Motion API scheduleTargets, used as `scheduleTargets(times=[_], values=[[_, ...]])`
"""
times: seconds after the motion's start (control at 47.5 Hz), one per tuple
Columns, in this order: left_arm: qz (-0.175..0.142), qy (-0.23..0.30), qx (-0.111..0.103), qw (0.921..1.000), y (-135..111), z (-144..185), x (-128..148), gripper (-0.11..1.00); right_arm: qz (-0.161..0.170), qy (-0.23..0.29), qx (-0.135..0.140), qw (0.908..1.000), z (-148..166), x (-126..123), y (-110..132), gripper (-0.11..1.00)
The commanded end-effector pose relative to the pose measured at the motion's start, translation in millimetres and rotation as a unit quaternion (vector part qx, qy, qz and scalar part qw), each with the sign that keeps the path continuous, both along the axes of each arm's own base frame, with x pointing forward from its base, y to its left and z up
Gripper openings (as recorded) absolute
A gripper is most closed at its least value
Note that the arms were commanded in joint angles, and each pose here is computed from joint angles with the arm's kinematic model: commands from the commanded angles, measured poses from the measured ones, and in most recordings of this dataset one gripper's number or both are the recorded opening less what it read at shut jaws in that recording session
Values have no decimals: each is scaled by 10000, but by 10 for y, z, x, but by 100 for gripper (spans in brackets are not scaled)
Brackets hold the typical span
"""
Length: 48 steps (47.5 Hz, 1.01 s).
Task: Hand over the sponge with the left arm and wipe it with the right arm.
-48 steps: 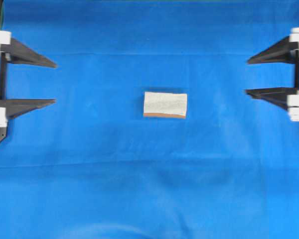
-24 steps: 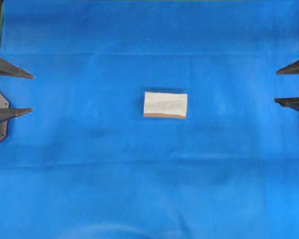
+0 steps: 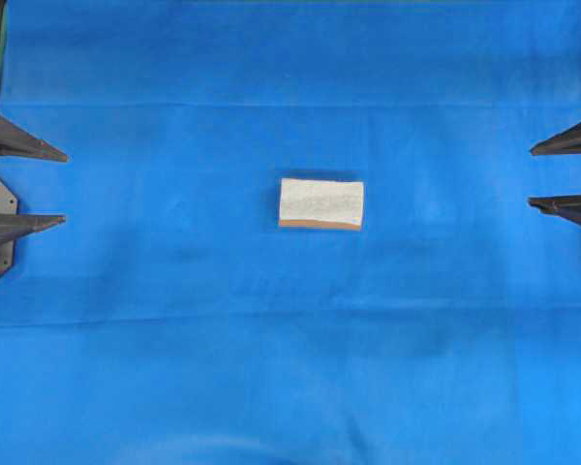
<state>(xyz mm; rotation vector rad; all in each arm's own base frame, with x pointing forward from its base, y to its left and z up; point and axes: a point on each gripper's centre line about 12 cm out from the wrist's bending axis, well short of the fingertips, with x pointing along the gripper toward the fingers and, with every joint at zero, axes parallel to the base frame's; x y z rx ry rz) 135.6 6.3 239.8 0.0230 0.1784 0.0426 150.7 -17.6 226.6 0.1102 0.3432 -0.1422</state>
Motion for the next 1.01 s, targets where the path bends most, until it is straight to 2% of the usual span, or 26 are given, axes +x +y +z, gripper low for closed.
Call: scheduleTargets(times=[0.0,0.989], values=[[0,-8,-7,10000,1,36,18,92,13,-93,8,10000,55,17,3,73],[-10,-54,3,10000,-2,67,4,92,9,-62,10,10000,48,17,2,73]])
